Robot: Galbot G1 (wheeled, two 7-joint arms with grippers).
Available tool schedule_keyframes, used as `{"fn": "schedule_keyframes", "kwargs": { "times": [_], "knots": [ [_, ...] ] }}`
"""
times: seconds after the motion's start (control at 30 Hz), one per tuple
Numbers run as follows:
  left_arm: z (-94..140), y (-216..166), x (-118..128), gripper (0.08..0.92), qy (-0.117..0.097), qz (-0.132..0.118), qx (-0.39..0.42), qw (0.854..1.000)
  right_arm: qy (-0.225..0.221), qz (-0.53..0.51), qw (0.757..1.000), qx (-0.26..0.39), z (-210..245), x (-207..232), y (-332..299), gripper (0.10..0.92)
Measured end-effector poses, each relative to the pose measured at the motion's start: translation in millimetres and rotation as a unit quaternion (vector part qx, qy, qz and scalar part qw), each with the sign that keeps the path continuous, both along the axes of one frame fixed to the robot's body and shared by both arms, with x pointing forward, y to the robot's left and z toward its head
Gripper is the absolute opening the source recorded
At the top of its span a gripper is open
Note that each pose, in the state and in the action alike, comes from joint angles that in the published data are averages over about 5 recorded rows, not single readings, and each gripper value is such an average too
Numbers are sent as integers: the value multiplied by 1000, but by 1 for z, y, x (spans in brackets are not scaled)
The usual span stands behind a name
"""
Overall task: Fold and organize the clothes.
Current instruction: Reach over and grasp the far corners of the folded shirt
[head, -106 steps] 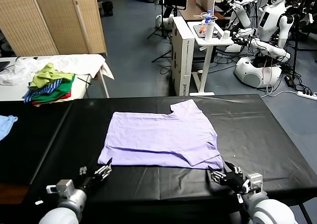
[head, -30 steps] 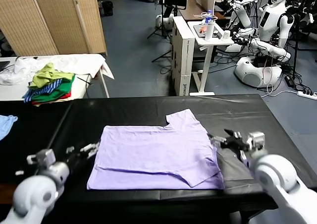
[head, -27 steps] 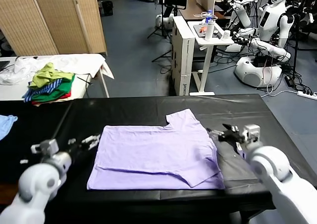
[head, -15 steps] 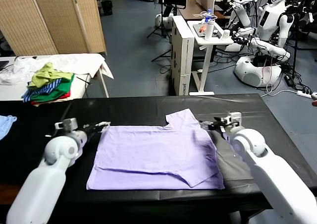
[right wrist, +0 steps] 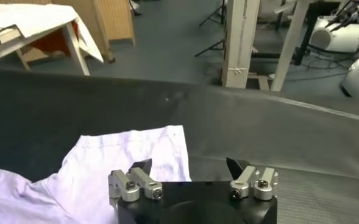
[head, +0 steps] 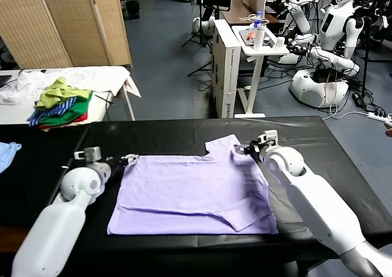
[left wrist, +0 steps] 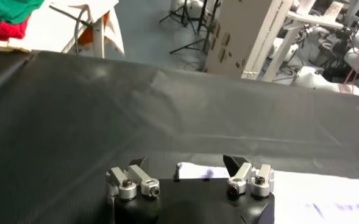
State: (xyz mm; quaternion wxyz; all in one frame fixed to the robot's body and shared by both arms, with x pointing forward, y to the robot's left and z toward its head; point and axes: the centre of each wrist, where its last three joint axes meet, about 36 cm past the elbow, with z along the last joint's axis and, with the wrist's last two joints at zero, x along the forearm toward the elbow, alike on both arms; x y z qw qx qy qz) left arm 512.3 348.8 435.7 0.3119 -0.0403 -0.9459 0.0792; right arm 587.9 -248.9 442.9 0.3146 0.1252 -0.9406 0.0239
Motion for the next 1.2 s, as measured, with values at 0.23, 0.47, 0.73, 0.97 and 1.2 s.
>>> {"fn": "schedule_keyframes", "kwargs": {
  "times": [0.23,0.47,0.73,0.97,1.2],
  "knots": [
    [-4,1,1,643,1,1,3,1000,3,1,1000,0,-3,0,0,584],
    [-8,1,1,515,5,-1,0,1000,4,3,1000,1,-4,0,1,446],
    [-11,-4,-2,239,9,-10,-8,1000,2,4,1000,4,-4,-1,2,253],
    [-10,-5,-3,147,7,-10,-9,1000,-22,1,999,29,1,-6,0,160],
    [-1,-3,-11,146,-3,-10,-11,1000,-24,1,999,48,18,-20,-11,141]
  ]
}}
